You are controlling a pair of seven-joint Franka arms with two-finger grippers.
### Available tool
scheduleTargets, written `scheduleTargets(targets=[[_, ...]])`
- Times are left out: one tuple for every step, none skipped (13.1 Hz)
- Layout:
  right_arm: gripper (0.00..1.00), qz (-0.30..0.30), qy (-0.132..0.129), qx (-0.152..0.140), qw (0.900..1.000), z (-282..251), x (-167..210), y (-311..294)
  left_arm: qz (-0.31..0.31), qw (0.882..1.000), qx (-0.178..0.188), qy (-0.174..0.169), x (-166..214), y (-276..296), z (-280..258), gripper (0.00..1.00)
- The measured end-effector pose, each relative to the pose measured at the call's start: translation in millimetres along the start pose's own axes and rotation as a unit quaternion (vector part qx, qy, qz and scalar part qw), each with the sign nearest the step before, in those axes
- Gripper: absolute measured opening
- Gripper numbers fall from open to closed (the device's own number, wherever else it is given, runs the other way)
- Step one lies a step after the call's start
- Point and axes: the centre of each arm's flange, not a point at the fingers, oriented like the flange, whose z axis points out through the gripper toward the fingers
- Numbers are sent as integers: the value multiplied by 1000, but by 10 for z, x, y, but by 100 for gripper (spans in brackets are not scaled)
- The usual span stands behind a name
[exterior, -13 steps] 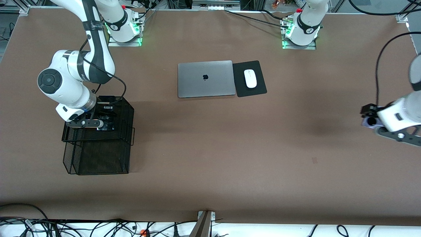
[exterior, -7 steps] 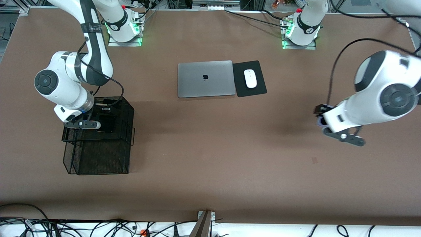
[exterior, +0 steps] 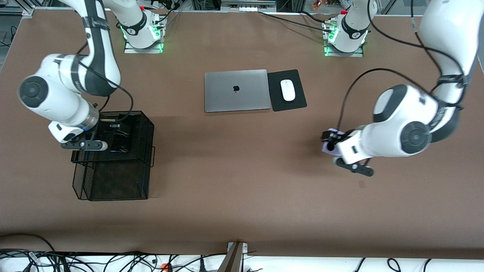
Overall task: Place phones with both arms
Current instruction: 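Carry the lavender phone with the left gripper beside the laptop, release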
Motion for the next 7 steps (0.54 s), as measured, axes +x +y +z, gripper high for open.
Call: scheduleTargets(targets=[[100,-2,-3,4,1000,-173,23,-39,-15,1000,-6,10,44,363,151,85],[100,-1,-6,6,1000,-326,37,-78,-26,999,-11,19,54,796,318,85],[100,2,-9,8,1000,-465,44,-119,-31,999,-15,26,35,1230,526,85],[100,5,-12,7,1000,-607,48,-159,-32,999,-17,32,0,1630,777,85],[100,10,-13,6,1000,-743,50,-196,-37,998,-19,43,-27,1961,1052,85],[100,15,-12,6,1000,-868,51,-229,-49,997,-22,57,-52,2241,1346,85],[100,18,-10,6,1000,-957,55,-249,-63,995,-22,72,-84,2472,1652,85]])
